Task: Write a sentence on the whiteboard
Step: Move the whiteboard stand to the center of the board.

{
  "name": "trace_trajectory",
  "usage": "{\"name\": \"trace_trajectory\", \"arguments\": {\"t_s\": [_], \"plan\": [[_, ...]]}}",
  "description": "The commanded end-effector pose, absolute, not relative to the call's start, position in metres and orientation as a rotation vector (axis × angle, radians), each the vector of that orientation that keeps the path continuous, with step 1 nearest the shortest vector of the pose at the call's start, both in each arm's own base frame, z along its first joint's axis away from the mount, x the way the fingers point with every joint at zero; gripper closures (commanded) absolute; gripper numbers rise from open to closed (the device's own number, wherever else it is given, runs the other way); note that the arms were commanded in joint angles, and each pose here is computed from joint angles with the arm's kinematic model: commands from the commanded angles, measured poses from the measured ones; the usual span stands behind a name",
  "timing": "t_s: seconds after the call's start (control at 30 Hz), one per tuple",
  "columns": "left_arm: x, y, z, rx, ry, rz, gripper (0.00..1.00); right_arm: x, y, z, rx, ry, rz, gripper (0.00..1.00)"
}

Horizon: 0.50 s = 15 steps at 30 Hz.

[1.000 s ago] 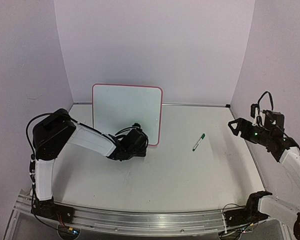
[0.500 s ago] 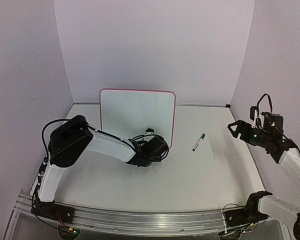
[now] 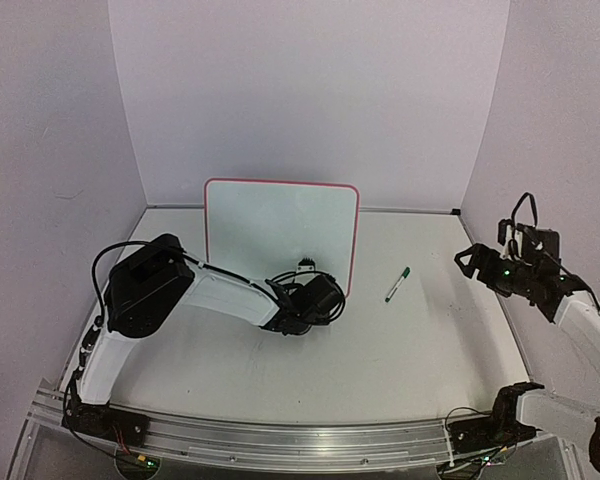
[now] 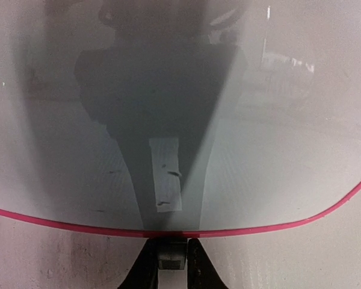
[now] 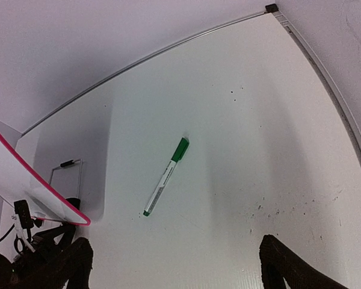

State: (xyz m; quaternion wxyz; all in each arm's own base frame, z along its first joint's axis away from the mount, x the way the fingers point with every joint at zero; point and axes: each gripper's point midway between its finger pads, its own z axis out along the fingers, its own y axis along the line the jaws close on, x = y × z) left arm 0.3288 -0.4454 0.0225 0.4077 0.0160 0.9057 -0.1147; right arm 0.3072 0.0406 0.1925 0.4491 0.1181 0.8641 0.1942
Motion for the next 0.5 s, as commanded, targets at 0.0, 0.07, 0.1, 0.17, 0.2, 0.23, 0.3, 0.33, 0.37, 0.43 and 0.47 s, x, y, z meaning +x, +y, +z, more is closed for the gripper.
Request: {"name": "trace_trajectory", "arguments": {"t_s": [0.0, 0.07, 0.1, 0.17, 0.2, 0.23, 0.3, 0.33, 0.37, 0.43, 0.47], "plan": [[0.331, -0.486, 0.043, 0.067, 2.236, -0.481, 0.79, 0.308, 0.037, 0.187, 0.326, 2.155, 0.461, 0.08], [0.33, -0.493, 0.044, 0.082, 2.226, -0.519, 0.74, 0.308, 0.037, 0.186, 0.324, 2.161, 0.456, 0.08], [0.33, -0.494, 0.044, 0.086, 2.224, -0.527, 0.72, 0.307, 0.037, 0.185, 0.321, 2.165, 0.455, 0.08], [0.33, -0.5, 0.043, 0.107, 2.22, -0.551, 0.68, 0.307, 0.037, 0.184, 0.322, 2.17, 0.45, 0.08], [0.33, -0.501, 0.044, 0.112, 2.218, -0.559, 0.67, 0.307, 0.037, 0.183, 0.322, 2.171, 0.449, 0.08], [0.33, -0.505, 0.044, 0.124, 2.215, -0.568, 0.66, 0.307, 0.037, 0.183, 0.321, 2.175, 0.448, 0.08], [0.33, -0.509, 0.042, 0.147, 2.214, -0.575, 0.65, 0.307, 0.037, 0.182, 0.32, 2.178, 0.447, 0.08], [0.33, -0.512, 0.043, 0.158, 2.21, -0.584, 0.64, 0.307, 0.037, 0.182, 0.319, 2.181, 0.447, 0.08], [0.33, -0.514, 0.043, 0.161, 2.208, -0.589, 0.63, 0.308, 0.037, 0.182, 0.319, 2.182, 0.447, 0.08], [0.33, -0.519, 0.045, 0.175, 2.201, -0.617, 0.62, 0.308, 0.037, 0.182, 0.318, 2.183, 0.449, 0.08], [0.33, -0.52, 0.046, 0.179, 2.198, -0.629, 0.61, 0.309, 0.037, 0.182, 0.319, 2.183, 0.449, 0.08]]}}
